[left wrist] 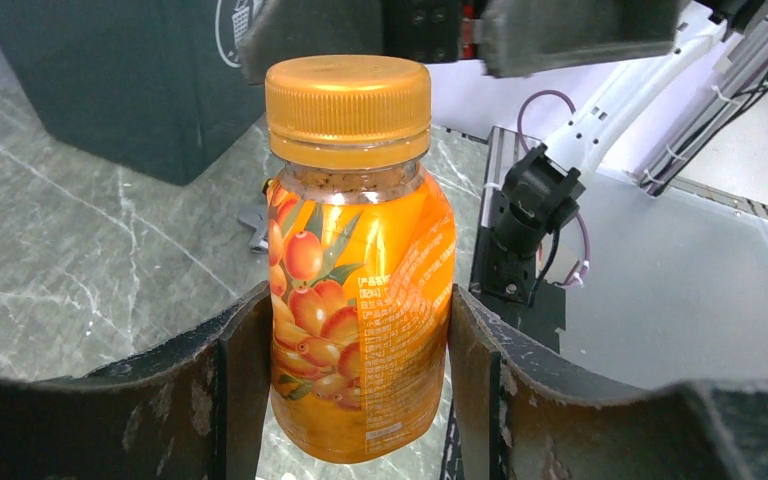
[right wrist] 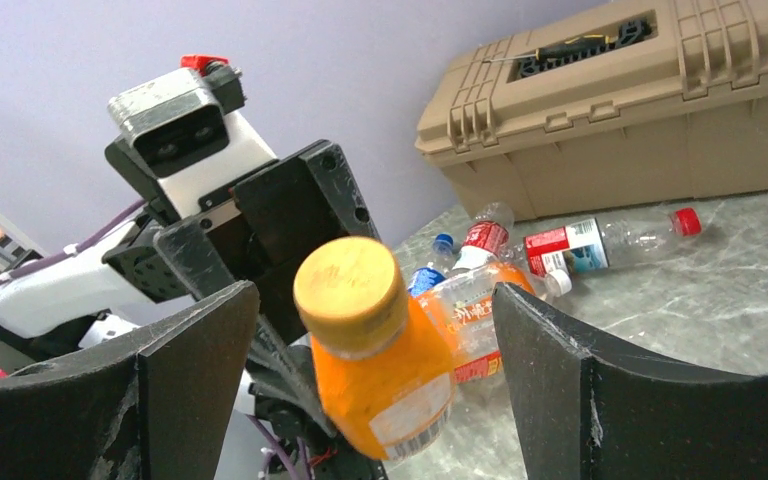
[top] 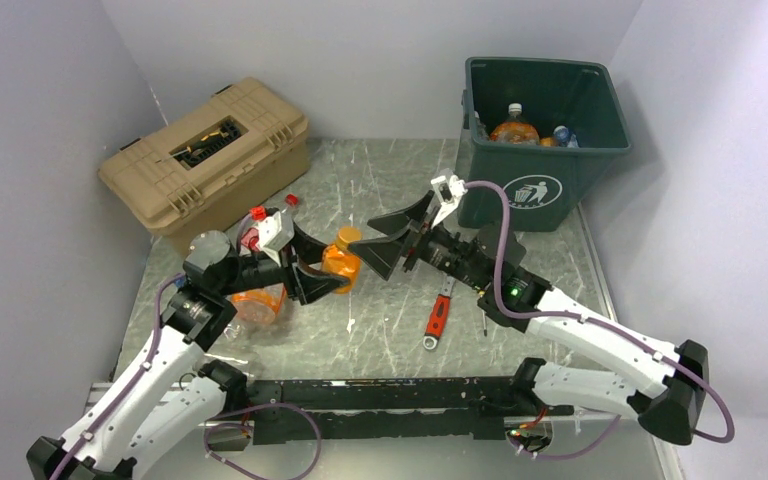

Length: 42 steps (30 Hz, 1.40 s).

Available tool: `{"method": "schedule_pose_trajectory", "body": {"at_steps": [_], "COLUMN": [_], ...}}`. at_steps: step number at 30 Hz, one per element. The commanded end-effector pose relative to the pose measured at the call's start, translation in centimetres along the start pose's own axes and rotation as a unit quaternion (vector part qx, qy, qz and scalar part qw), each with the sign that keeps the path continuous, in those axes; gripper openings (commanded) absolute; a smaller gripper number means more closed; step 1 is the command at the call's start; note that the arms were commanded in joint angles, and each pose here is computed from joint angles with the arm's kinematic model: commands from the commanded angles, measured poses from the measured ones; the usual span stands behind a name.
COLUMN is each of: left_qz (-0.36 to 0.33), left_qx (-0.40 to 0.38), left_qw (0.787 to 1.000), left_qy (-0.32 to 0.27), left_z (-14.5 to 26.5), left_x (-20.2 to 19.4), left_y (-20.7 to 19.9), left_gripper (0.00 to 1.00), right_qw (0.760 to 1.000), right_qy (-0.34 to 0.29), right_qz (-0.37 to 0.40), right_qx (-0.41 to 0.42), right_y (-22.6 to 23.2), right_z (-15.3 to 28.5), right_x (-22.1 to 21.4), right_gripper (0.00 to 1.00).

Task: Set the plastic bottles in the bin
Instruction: Pick up the plastic bottle at the center of the board.

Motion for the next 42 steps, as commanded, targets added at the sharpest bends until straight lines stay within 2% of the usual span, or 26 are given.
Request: {"method": "schedule_pose_trajectory", "body": {"at_steps": [1,9,15,23,29,33,37,40,42], "left_qz": [-0.027,-0.032,-0.036,-0.037,-0.038,-0.039,-0.042,-0.041,-0.038], "left_qx": [-0.008,0.003,0.013,0.008,0.007,0.007,0.01,0.009,0.012], "left_qw": [1.0,0.999,0.999,0.999,0.999,0.999,0.999,0.999,0.999], "left_qy": [-0.007,-0.006,-0.008,-0.009,-0.006,-0.006,-0.007,-0.005,-0.003], "left_z": [0.1,0.1,0.2,0.2,0.2,0.3,0.3,0.3,0.3], "left_x": [0.7,0.8,0.9,0.9,0.8,0.9,0.9,0.9,0.9], "left_y": [-0.6,-0.6,-0.6,-0.7,-0.8,-0.9,-0.9,-1.0,-0.9], "left_gripper": [0.37,0.35,0.35,0.34,0.34,0.34,0.34,0.36,0.46], "right_qw": [0.998,0.999,0.999,0.999,1.0,1.0,0.999,0.999,0.999], "right_qy": [-0.027,0.027,0.042,0.028,0.014,0.025,0.034,0.034,0.032], "right_qz": [0.0,0.01,0.024,0.023,0.01,0.008,0.002,0.005,0.006], "right_qx": [0.051,0.044,-0.015,-0.03,-0.007,-0.011,-0.008,-0.008,-0.01], "right_y": [2.2,2.4,1.6,1.4,2.0,1.7,1.6,1.6,1.6], "right_z": [-1.2,-2.8,-2.8,-2.9,-3.4,-4.1,-4.3,-4.1,-3.9], "right_x": [2.2,0.8,-0.4,-0.7,-0.4,-0.7,-1.2,-1.2,-1.1], "right_gripper": [0.91,0.85,0.81,0.68,0.68,0.51,0.42,0.21,0.0]}}
Point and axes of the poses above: each gripper's point midway between its finger pads, its own z axis back along the fingers, its own y axis along the line the jaws close on, x = y × z, the point moved 10 cm from there along z, back along the fingers, and after that the axes turned 7 degrees about -z, right-handed, at the moved point
